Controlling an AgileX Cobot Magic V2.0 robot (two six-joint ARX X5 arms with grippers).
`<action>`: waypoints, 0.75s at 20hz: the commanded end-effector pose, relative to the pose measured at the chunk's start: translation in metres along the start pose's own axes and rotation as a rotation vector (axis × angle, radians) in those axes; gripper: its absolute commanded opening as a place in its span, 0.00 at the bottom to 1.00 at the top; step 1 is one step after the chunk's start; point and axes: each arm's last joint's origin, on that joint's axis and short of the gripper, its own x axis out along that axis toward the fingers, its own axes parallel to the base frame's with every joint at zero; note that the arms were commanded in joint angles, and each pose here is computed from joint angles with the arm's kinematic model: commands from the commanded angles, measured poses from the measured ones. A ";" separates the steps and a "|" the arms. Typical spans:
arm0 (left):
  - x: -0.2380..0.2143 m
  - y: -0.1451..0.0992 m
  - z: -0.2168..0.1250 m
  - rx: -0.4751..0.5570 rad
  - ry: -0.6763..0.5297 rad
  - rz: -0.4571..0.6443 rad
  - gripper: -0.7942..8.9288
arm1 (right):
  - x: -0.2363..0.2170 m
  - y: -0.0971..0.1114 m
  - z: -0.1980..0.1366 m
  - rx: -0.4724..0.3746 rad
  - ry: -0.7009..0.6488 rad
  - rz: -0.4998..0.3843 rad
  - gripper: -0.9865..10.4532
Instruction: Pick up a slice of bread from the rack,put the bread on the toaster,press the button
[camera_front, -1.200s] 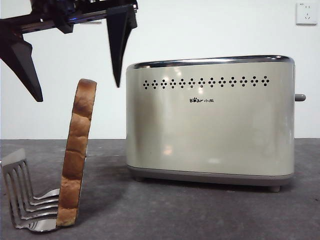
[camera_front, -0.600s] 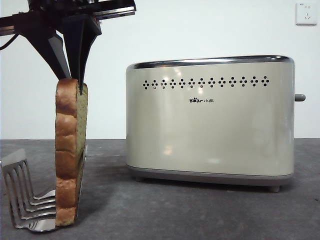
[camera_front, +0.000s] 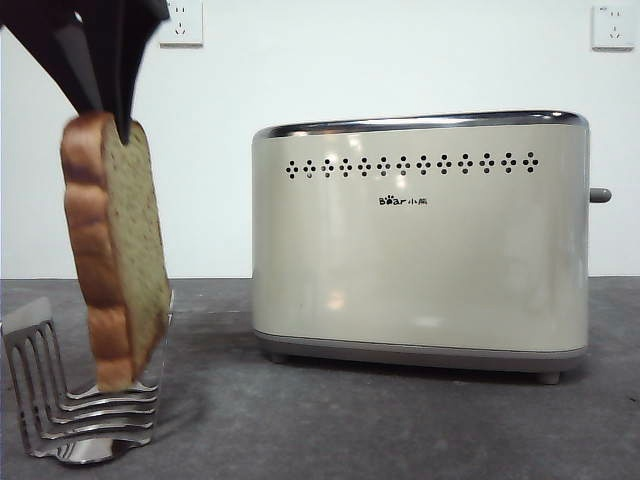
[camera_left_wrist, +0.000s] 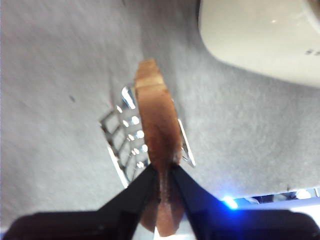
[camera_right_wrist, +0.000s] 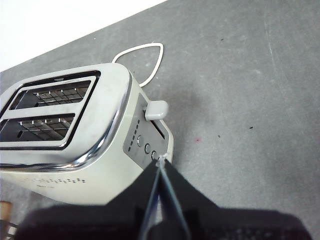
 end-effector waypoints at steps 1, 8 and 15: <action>-0.015 0.004 -0.003 0.064 -0.082 -0.037 0.07 | -0.001 0.001 0.001 -0.013 -0.008 0.006 0.09; -0.094 0.019 -0.021 0.468 -0.222 -0.156 0.07 | -0.001 0.000 0.001 -0.012 -0.005 0.001 0.09; -0.172 0.003 -0.036 1.273 -0.557 -0.269 0.07 | -0.001 0.000 0.001 -0.012 -0.012 -0.012 0.09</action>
